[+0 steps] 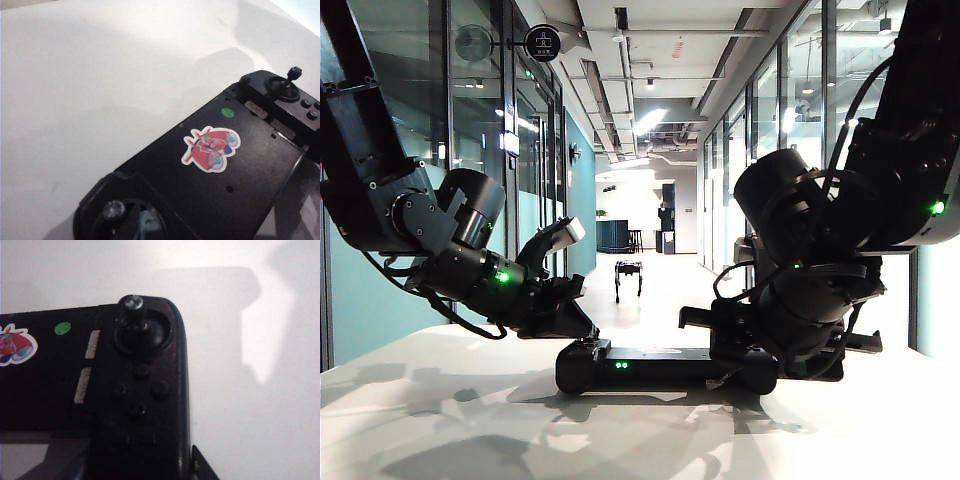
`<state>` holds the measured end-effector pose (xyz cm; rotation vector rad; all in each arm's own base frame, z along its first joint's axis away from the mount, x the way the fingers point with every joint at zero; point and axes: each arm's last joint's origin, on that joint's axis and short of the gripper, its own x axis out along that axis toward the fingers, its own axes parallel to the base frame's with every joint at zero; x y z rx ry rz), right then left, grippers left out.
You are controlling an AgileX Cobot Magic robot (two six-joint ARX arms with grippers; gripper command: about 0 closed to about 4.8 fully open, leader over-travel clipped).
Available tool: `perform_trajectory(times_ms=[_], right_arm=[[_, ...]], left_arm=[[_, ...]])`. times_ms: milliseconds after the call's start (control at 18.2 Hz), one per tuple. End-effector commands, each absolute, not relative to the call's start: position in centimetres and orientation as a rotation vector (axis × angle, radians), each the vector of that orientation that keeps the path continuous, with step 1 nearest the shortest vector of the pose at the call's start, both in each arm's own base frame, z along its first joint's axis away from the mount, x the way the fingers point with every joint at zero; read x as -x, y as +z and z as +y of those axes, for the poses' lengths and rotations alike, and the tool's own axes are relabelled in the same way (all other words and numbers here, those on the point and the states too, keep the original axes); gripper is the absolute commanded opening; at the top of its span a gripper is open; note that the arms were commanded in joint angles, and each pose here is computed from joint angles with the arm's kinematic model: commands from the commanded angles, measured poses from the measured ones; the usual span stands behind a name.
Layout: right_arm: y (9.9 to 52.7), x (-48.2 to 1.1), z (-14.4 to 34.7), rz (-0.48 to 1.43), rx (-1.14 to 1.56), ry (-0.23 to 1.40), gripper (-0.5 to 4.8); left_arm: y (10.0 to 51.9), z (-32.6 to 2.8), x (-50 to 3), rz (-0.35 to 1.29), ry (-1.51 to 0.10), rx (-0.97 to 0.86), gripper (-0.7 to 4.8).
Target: Push the left joystick on the remote control sitting on the white table forward to make the robot dog walk in a straight line until it approaches the door.
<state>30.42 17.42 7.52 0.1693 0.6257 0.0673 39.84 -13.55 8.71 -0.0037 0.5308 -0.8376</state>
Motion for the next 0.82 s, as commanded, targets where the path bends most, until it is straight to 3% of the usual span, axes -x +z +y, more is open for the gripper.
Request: perform_trajectory(times_ms=[55,274,712,767,822], right_arm=[[7.9,-30.6,17.5,0.605,-0.185,0.066,2.29],[7.9,-30.6,17.5,0.606,-0.184,0.066,2.29],[7.7,-30.4,17.5,0.631,-0.098,0.113,2.3],[7.7,-30.4,17.6,0.635,-0.097,0.133,2.51],[7.7,-30.4,17.6,0.635,-0.084,0.139,3.16]], left_arm=[[9.0,-13.5,-40.1,0.512,-0.828,-0.004,-0.05],[9.2,-13.4,-39.7,0.576,-0.828,0.012,-0.05],[16.4,-12.3,-37.1,0.709,-0.721,-0.01,-0.05],[17.6,-12.2,-36.6,0.716,-0.708,-0.014,-0.05],[18.9,-11.9,-36.1,0.709,-0.69,-0.02,-0.05]])
